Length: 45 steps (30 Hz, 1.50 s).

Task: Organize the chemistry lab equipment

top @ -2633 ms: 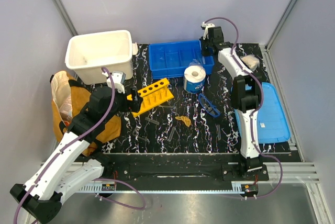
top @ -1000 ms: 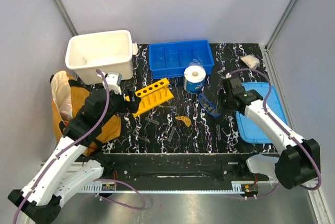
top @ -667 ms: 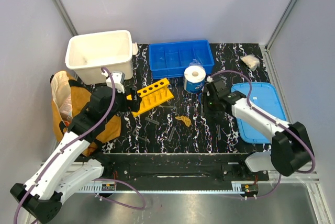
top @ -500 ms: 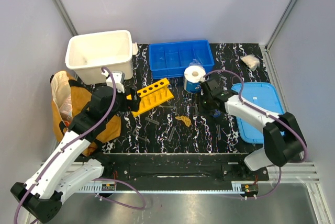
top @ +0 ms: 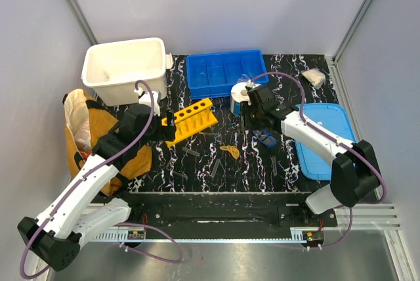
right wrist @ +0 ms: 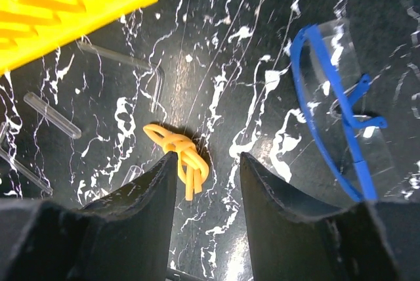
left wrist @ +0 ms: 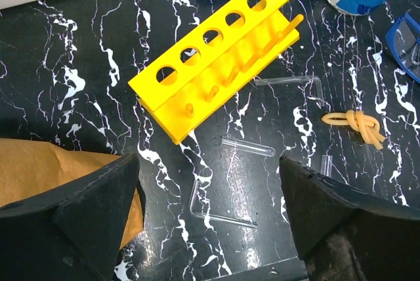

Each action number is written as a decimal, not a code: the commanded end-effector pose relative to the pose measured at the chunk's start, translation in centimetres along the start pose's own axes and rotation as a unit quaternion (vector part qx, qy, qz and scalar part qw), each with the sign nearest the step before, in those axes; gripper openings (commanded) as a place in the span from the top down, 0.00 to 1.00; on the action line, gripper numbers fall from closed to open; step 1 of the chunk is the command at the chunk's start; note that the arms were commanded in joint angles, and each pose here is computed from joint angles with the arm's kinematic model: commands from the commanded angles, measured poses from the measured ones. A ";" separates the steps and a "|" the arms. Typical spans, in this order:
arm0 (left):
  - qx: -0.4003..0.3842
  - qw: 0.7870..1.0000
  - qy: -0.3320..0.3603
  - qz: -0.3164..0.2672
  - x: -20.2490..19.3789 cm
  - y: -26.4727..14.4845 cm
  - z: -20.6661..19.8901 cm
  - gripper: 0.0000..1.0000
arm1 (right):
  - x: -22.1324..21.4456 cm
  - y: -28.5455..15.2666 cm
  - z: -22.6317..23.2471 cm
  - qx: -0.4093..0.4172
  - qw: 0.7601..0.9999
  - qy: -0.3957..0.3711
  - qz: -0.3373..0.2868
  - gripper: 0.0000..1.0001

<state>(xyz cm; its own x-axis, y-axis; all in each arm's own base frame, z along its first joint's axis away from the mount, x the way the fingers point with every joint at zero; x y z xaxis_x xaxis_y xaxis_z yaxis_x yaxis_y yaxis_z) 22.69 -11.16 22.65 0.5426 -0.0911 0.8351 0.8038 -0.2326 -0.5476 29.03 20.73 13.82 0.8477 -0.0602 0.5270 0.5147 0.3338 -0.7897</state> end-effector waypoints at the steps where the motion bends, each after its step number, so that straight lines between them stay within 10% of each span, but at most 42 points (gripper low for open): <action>1: -0.020 1.000 -0.020 -0.004 2.1 -1.5 -0.9 0.09 | 4.2 -2.8 0.3 -0.024 0.996 -0.025 -0.085 0.51; 11: -0.056 0.998 -0.025 -0.006 2.6 -2.4 -1.9 0.09 | 6.9 -4.5 1.2 -0.026 0.992 -0.033 -0.123 0.50; 45: -0.005 0.995 -0.061 -0.075 -0.4 -4.3 1.0 0.12 | -2.8 10.6 7.2 -0.076 0.997 -0.022 -0.004 0.67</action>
<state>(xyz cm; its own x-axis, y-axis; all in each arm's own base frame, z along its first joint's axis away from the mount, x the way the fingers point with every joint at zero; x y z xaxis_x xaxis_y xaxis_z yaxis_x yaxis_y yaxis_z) 18.83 -9.10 23.53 0.4915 0.0259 0.8705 0.8469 -0.2470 -0.4708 29.83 30.16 5.73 0.8702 0.0100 0.4926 0.4807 0.2021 -0.8533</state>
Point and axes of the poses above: each gripper's point midway between its finger pads, its own y axis out along the fingers, its own z axis along the line the jaws close on, x = y × z, the point moved 3 cm from there along -y, back along the fingers, and after that the axes turned 5 degrees about y, right-handed, at the moved point
